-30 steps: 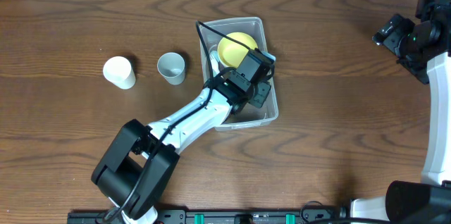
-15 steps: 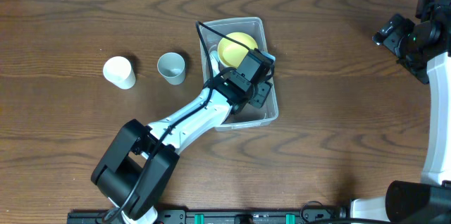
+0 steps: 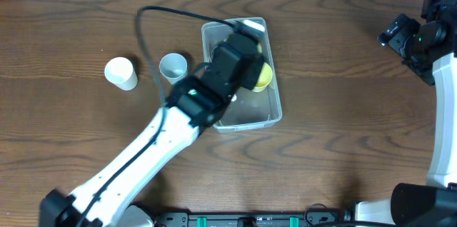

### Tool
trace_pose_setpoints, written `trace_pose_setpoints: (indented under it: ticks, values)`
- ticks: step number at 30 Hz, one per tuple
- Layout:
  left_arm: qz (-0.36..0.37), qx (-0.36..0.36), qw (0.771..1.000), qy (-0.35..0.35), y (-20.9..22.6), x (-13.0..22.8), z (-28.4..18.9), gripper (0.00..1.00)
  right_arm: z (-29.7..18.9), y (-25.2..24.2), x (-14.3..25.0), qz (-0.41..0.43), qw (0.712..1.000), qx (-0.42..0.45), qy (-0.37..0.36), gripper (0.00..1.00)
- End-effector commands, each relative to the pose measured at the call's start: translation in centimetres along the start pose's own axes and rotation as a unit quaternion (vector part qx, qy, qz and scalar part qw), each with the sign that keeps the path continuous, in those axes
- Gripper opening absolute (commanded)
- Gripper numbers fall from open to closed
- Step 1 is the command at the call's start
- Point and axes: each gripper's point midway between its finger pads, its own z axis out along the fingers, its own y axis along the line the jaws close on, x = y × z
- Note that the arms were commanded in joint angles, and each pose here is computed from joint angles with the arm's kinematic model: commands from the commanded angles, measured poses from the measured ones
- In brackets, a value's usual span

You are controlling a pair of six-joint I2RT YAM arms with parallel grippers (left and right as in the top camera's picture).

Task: Pack container
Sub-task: 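Move the left gripper to the grey cup and grasp its rim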

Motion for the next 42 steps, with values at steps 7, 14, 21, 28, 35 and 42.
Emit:
trace_pose_setpoints:
  ticks: [7,14,21,28,35,42]
  values:
    - [-0.052,-0.162,0.982,0.088,12.7,4.1,2.6,0.64,0.2,-0.2,0.0,0.008,1.000,0.004,0.001,0.99]
    - [-0.073,-0.204,0.965,0.151,17.1,7.9,4.6,0.64,0.2,-0.2,0.0,0.008,1.000,0.004,0.001,0.99]
    - [-0.064,-0.209,0.949,0.226,17.4,12.4,6.8,0.64,0.2,-0.2,0.0,0.008,1.000,0.004,0.001,0.99]
    - [-0.059,-0.198,0.940,0.273,17.0,15.4,8.1,0.64,0.2,-0.2,0.0,0.008,1.000,0.005,0.001,0.99]
    - [-0.062,-0.195,0.940,0.274,16.9,15.6,8.1,0.55,0.2,-0.2,0.0,0.008,1.000,0.004,0.001,0.99]
    - [-0.076,-0.149,0.943,0.288,15.2,16.5,8.4,0.47,0.2,-0.2,0.0,0.008,1.000,0.005,0.001,0.99]
